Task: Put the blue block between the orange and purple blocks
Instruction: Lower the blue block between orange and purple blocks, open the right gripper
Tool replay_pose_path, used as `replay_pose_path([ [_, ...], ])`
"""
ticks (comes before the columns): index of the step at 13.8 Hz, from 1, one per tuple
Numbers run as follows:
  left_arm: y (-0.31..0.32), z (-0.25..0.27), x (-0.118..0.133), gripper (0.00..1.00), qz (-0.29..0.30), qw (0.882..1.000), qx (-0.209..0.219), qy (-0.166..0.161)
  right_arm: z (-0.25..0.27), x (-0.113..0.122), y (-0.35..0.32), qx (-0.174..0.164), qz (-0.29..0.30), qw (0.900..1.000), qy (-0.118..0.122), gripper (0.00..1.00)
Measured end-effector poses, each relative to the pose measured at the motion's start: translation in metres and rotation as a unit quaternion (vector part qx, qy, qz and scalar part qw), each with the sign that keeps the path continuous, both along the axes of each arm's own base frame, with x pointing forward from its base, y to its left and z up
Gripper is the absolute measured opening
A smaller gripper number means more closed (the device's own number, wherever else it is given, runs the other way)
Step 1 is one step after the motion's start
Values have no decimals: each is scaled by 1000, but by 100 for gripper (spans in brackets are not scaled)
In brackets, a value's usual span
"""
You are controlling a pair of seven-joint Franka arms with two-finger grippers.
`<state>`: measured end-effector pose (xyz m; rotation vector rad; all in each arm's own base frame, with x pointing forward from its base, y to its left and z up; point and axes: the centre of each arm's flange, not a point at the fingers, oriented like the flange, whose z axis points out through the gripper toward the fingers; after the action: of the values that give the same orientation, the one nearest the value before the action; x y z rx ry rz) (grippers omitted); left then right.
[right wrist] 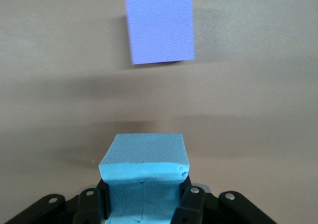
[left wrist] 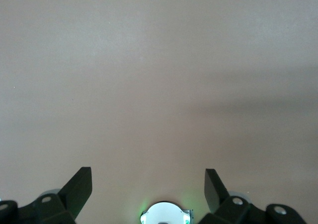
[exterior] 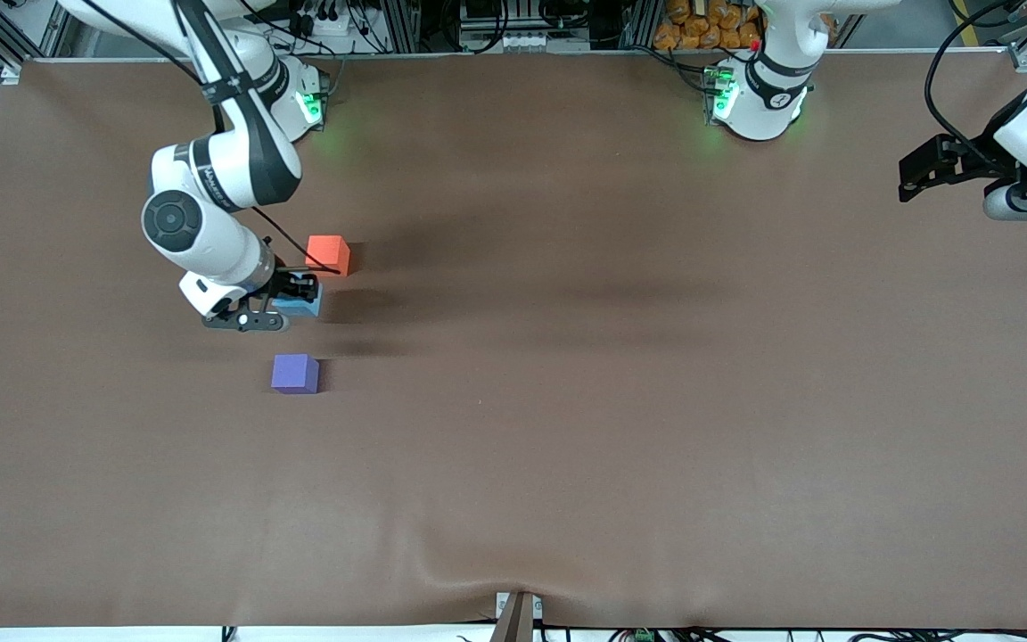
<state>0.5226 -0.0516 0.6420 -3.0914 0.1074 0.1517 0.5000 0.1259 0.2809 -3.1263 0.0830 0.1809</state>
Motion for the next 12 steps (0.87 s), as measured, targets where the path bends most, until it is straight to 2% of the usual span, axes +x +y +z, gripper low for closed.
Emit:
replay_pose_path([
  [6,1,0,0,100,1,1000,0,0,-36,0,1,2,-1,1000,-8,52],
  [12,1,1,0,100,1,1000,0,-1,-70,-3,2,0,-1,1000,-6,52],
])
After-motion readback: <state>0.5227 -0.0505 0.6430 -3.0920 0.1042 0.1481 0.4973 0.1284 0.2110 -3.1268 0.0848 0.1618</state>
